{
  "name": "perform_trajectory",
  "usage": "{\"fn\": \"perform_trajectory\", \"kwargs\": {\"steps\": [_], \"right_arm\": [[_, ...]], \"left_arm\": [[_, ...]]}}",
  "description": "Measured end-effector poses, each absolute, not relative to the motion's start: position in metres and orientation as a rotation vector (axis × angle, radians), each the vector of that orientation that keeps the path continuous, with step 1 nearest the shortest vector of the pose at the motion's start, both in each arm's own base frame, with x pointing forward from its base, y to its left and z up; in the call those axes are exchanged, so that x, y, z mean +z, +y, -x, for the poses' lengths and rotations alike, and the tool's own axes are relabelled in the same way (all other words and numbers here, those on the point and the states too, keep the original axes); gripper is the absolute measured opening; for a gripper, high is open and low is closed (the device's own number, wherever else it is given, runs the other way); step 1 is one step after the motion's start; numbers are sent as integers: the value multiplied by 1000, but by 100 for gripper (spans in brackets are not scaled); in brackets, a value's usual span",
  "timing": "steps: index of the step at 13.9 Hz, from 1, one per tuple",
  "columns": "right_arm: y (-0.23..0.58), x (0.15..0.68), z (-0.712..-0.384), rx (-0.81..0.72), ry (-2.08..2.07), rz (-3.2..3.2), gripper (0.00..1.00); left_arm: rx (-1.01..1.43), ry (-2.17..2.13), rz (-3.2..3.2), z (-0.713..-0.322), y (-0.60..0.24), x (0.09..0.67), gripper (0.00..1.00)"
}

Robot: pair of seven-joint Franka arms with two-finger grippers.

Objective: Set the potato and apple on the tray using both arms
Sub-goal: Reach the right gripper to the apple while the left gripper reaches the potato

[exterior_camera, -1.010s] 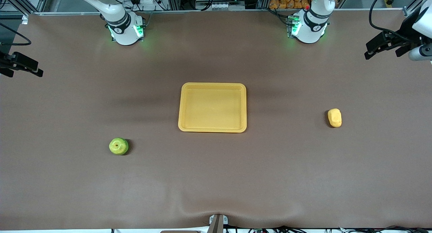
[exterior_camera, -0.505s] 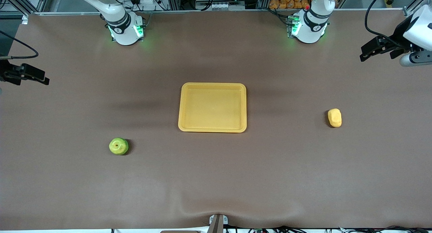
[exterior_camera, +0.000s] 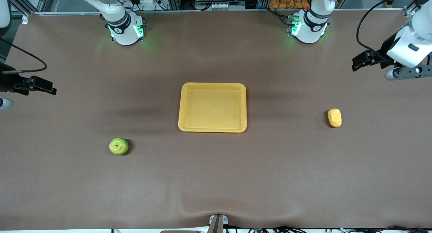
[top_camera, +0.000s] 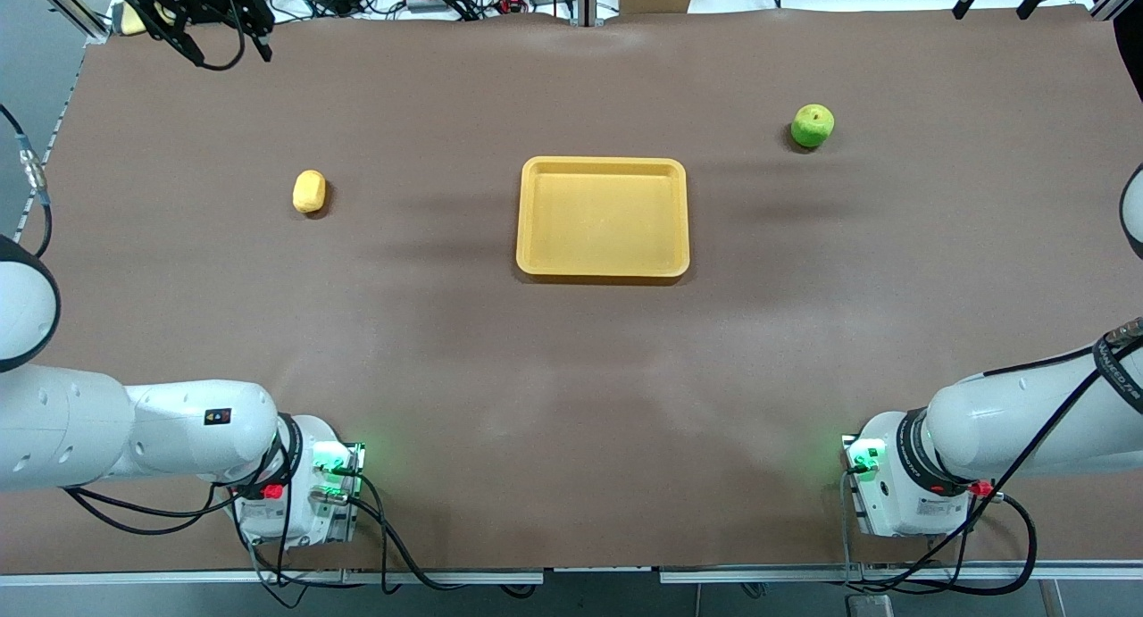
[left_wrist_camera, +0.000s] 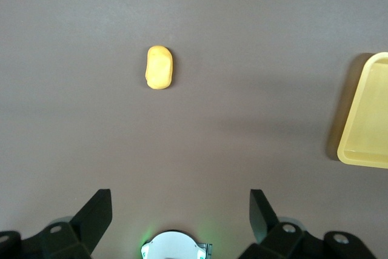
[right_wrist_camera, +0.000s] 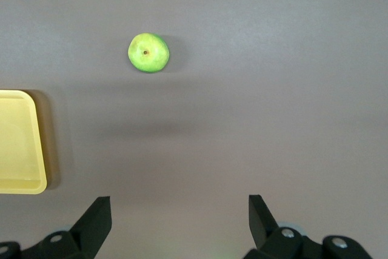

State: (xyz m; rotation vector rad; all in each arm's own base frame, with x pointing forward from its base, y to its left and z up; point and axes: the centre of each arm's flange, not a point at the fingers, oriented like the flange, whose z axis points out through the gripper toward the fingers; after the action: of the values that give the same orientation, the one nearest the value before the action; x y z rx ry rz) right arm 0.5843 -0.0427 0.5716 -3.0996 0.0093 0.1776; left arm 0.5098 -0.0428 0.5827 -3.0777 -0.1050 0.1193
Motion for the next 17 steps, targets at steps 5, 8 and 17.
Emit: {"fn": "perform_trajectory", "kwargs": {"steps": [5, 8, 17], "right_arm": [[-36, 542, -600, 205, -8, 3100, 100], [-29, 523, -612, 205, -23, 3103, 100], [-15, 468, -640, 200, -56, 3112, 100]], "left_arm": [[119, -105, 3039, -512, -34, 552, 100], [87, -101, 3039, -514, -32, 529, 100], [56, -119, 3057, -540, -16, 443, 100]]}}
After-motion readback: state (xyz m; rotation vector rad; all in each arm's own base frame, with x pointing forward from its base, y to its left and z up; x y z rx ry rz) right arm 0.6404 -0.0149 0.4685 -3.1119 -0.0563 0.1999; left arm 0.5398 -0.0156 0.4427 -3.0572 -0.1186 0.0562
